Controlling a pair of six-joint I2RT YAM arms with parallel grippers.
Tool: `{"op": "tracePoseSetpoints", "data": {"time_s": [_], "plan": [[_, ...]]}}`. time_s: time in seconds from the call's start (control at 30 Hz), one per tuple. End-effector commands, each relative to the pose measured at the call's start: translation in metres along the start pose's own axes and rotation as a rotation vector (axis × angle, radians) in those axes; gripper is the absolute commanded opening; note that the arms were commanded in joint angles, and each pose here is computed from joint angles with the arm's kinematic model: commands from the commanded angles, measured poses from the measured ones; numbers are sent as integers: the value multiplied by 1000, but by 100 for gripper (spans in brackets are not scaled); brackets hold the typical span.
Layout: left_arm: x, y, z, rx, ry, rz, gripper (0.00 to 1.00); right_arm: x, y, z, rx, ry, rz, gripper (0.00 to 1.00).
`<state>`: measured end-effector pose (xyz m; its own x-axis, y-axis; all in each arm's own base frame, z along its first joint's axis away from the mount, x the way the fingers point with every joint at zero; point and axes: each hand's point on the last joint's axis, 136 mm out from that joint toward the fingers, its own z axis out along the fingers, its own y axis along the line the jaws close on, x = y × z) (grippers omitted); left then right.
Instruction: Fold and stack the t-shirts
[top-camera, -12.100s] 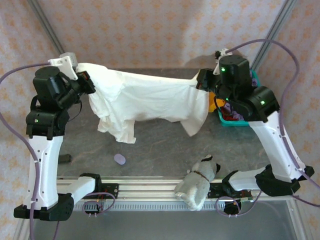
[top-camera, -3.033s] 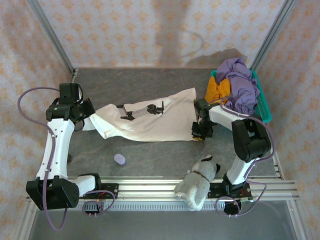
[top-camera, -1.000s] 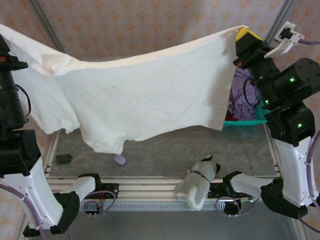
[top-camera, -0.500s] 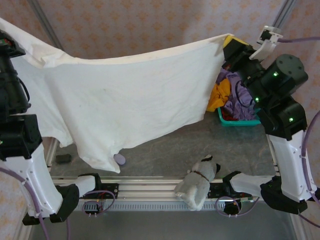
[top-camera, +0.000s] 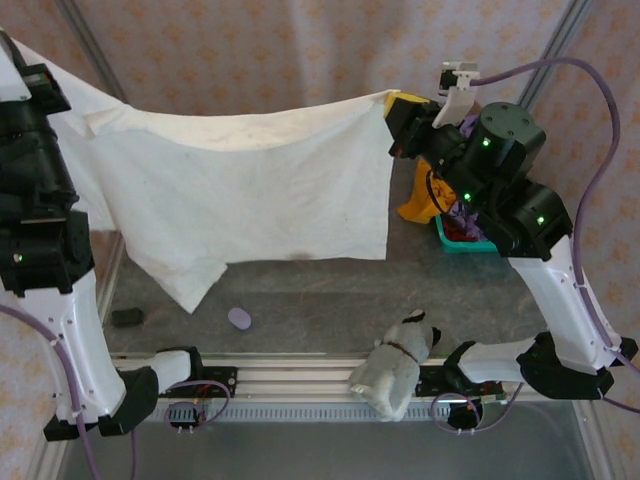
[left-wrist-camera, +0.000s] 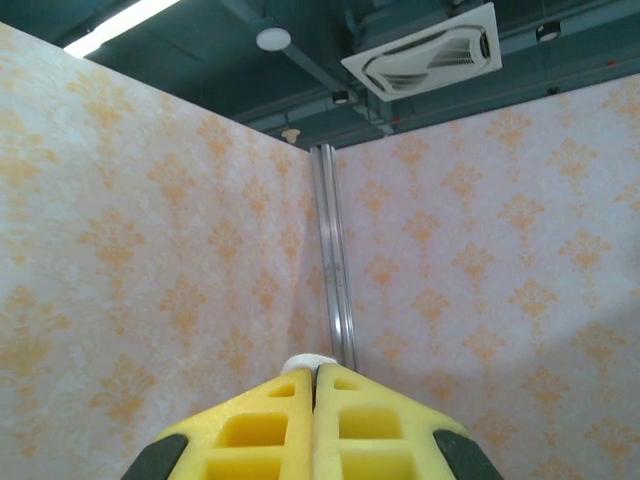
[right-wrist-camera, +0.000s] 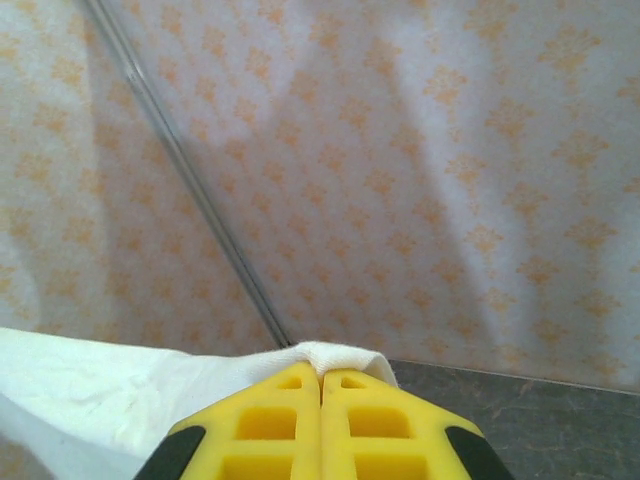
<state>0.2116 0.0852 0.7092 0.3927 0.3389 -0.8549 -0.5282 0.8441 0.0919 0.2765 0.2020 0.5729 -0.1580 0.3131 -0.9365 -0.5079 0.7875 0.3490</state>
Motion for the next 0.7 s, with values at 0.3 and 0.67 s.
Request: {"op": "tracePoseSetpoints", "data": {"time_s": [0.3, 0.67], "plan": [[-47, 36, -43, -83, -96, 17, 0, -20, 22, -41, -51, -64, -10, 0], [-14, 18, -26, -31, 6, 54, 0, -17, 11, -54, -11, -68, -38, 0]]}}
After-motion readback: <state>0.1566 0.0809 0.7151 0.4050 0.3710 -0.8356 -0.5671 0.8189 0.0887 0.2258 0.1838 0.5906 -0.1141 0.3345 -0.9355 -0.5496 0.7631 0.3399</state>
